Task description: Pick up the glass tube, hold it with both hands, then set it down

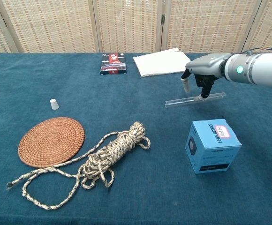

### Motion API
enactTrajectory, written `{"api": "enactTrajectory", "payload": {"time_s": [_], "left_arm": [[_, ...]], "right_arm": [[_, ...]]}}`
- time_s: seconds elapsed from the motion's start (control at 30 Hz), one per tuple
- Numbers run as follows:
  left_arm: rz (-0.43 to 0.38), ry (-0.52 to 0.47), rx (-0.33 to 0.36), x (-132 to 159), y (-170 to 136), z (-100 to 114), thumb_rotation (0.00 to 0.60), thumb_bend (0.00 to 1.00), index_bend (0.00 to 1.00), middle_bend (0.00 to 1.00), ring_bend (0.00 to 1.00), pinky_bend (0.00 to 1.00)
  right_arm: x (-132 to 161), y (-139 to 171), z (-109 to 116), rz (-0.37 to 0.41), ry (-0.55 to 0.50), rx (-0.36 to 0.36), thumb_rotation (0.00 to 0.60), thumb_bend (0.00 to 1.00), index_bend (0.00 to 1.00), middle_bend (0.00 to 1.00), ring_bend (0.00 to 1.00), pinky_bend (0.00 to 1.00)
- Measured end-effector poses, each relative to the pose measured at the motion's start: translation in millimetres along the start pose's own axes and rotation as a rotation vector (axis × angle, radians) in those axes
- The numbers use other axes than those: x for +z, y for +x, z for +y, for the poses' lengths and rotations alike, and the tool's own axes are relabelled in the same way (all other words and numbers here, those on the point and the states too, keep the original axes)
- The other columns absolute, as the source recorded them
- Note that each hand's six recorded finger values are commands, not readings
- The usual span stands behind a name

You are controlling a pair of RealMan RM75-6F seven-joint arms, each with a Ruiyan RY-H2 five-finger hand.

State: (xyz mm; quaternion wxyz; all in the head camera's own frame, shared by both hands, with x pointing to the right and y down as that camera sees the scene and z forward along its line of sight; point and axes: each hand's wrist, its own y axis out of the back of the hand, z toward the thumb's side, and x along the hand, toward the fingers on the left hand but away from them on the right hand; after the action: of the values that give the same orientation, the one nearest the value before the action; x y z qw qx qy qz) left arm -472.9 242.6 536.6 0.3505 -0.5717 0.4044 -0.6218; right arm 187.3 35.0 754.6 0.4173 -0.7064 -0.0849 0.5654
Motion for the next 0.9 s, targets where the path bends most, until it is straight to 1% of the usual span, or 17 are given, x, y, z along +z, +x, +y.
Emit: {"api": "enactTrajectory", "payload": {"time_s": [0.33, 0.67, 0.9], "left_arm": [[0.012, -0.004, -0.01, -2.9, -1.8, -2.3, 0.6, 0.36, 0.0, 0.0, 0.0, 0.0], [0.01, -0.011, -0.012, -2.0, -1.9, -3.0, 0.6, 0.36, 0.0, 0.0, 0.0, 0.0], [0.011, -0.013, -0.018, -2.7, -2.6, -5.0, 0.6, 0.36, 0.0, 0.0, 0.0, 0.0]], "right_arm": [[4.4, -10.4, -7.2, 0.001, 0.029, 0.033, 0.6, 0.26, 0.44, 1.0, 1.0, 1.0], [4.6, -14.7, -12.3, -0.007, 0.036, 0.048, 0.6, 0.28, 0.46, 1.0, 1.0, 1.0], [7.7, -18.1, -11.6, -0.006, 0.039, 0.049, 0.6, 0.3, 0.48, 1.0, 1.0, 1.0]]}}
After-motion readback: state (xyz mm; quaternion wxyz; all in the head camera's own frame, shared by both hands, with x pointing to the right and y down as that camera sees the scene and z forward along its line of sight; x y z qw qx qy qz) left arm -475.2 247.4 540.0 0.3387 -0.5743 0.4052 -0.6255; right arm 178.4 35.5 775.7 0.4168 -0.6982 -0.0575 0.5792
